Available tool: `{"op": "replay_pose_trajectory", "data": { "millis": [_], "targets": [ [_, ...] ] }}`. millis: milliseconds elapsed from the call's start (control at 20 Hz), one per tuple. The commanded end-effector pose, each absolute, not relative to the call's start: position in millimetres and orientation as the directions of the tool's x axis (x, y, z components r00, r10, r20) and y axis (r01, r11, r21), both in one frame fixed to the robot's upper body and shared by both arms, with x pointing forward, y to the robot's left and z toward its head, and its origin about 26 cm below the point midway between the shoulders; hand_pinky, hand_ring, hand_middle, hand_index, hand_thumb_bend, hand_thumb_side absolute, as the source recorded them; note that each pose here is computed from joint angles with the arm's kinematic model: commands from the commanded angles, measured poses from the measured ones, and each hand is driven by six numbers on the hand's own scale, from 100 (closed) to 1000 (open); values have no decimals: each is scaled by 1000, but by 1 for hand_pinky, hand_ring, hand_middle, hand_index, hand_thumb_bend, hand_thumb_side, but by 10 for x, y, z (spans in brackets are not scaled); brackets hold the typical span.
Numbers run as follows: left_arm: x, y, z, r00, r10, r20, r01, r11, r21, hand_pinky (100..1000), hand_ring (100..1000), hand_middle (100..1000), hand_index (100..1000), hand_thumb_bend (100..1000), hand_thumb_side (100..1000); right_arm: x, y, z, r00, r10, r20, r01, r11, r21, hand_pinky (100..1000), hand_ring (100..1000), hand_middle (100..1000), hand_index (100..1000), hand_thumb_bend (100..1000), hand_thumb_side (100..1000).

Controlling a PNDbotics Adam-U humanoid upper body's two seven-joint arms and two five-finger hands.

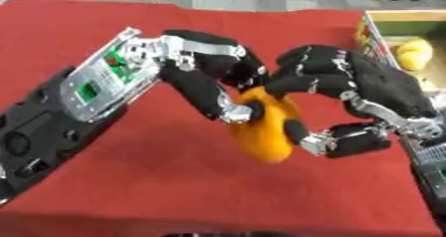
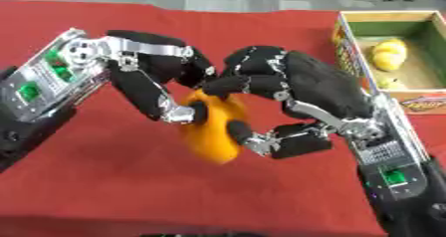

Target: Pick up the objects with one hand, pass them to the other hand, and then place them into the box on the other side of the table.

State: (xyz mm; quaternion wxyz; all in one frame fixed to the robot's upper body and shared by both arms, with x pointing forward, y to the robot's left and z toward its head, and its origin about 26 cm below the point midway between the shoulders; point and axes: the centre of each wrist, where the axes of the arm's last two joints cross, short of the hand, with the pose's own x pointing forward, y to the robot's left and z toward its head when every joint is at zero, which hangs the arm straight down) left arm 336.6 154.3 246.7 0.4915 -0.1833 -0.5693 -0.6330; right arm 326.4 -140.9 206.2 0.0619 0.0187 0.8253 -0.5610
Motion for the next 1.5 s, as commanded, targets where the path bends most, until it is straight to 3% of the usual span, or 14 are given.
{"op": "replay_pose_trajectory", "data": {
  "millis": [50, 1500],
  "targets": [
    [3319, 1576, 2658, -489, -380, 786, 807, 147, 573, 804, 570, 459, 576, 100, 129, 3271, -1438, 2120, -988, -35, -148, 127, 340, -932, 800, 711, 601, 856, 100, 198],
    [3193, 1715, 2904, -510, -307, 804, 801, 173, 574, 812, 570, 457, 574, 100, 136, 3283, -1466, 2129, -966, 24, -258, 254, 281, -926, 803, 737, 668, 956, 100, 205]
  ]
}}
